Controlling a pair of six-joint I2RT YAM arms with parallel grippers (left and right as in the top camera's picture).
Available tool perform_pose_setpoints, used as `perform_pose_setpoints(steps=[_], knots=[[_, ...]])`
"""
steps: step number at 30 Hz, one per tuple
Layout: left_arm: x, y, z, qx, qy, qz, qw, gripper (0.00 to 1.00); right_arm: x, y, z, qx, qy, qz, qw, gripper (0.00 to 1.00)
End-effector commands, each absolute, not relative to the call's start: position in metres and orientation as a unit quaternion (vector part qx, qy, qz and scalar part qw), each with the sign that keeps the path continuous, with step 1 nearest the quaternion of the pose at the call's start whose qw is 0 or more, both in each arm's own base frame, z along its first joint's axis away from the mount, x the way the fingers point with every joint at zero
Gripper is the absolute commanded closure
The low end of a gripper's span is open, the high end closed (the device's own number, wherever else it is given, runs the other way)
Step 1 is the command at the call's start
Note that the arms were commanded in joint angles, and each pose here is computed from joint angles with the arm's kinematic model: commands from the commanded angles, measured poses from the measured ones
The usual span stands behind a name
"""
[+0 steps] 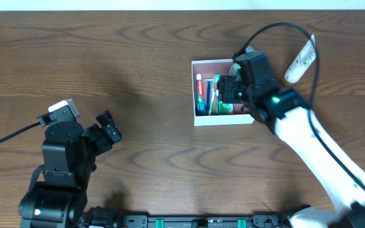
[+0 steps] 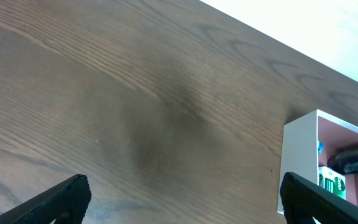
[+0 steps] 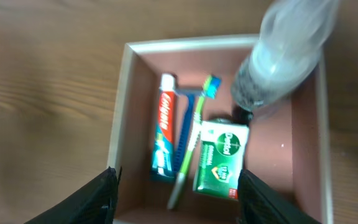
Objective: Pack container
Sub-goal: 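Open the right gripper and move it right to the white tube, then lower the right gripper and grasp the white lotion tube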
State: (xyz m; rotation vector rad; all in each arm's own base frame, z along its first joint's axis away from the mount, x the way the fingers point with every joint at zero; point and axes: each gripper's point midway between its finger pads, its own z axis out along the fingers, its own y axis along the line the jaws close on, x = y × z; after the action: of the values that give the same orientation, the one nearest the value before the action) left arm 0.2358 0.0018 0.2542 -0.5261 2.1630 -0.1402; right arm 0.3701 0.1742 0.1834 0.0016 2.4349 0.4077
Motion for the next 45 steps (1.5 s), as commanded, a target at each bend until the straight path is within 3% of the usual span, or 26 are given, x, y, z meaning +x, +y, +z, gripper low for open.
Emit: perform_pose_setpoints(steps=[1, 9, 17, 30, 45], knots=[[0.236, 0.003, 0.255, -0.218, 0.869, -0.056, 0.441, 0.02, 0.36, 0.164, 0.238, -0.012, 0.905, 0.166, 0.392, 0.38], [0.236, 0.003, 0.255, -0.218, 0.869, -0.056, 0.441, 0.02, 0.347, 0.041, 0.307, 0.133, 0.851, 0.033, 0.506, 0.41], [0.236, 0.003, 0.255, -0.218, 0.869, -0.056, 0.441, 0.02, 0.369, -0.037, 0.277, 0.174, 0.863, -0.059, 0.47, 0.39], [0.236, 0.003, 0.255, -0.218, 0.869, -0.056, 0.441, 0.02, 0.419, -0.072, 0.233, 0.167, 0.875, -0.061, 0.451, 0.4], [0.236, 0.003, 0.255, -0.218, 0.869, -0.056, 0.441, 0.02, 0.45, -0.062, 0.19, 0.122, 0.895, -0.039, 0.428, 0.4]])
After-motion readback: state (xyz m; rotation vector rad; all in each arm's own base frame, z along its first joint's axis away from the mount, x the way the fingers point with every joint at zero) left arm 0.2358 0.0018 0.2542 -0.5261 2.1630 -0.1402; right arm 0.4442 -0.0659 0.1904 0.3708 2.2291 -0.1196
